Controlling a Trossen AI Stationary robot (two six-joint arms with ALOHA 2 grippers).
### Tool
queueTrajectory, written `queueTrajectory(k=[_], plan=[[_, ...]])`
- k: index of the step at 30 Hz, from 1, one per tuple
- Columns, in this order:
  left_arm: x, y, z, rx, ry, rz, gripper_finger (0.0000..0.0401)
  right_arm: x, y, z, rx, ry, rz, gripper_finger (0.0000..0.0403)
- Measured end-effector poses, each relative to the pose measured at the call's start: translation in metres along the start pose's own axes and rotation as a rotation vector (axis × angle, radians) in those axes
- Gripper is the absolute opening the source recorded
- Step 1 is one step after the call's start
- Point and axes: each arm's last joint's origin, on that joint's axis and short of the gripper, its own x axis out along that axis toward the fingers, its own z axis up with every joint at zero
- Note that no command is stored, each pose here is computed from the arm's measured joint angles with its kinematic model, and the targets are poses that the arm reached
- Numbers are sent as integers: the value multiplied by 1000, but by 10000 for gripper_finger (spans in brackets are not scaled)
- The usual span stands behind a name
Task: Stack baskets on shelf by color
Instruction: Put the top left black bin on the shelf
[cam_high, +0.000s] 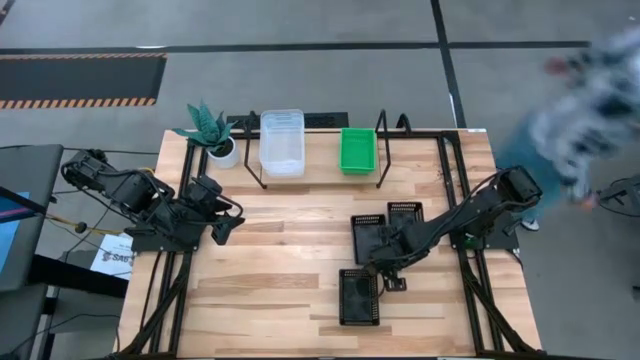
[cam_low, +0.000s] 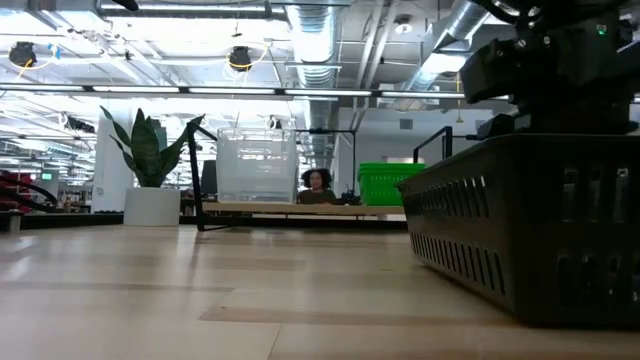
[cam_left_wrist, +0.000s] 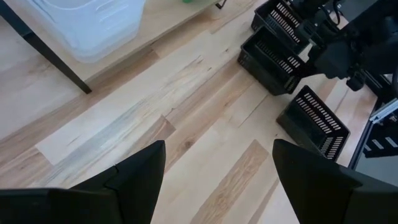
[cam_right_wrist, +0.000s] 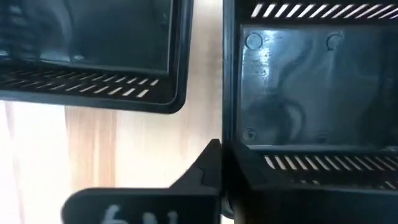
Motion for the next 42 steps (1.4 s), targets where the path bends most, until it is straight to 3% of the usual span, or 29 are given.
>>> queueTrajectory(k=[6, 14, 18, 22, 28, 33, 42], plan=[[0, 0, 0, 0, -1, 1, 283, -20, -5, 15, -1, -41, 30, 9], [0, 0, 0, 23, -1, 1, 283, -110, -29, 42, -17, -203, 54, 5], [0, 0, 0, 36, -2, 2, 283, -158, -50, 59, -21, -400, -34, 4], [0, 0, 0, 48, -2, 2, 283, -181, -85, 79, -4, -548, -218, 4], [0, 0, 0, 69, -2, 2, 283, -155, -160, 105, 85, -522, -363, 3], [0, 1, 0, 75, 0, 7, 283, -126, -205, 117, 84, -496, -393, 7], [0, 2, 0, 84, 3, 12, 283, -95, -241, 115, 93, -391, -366, 10]])
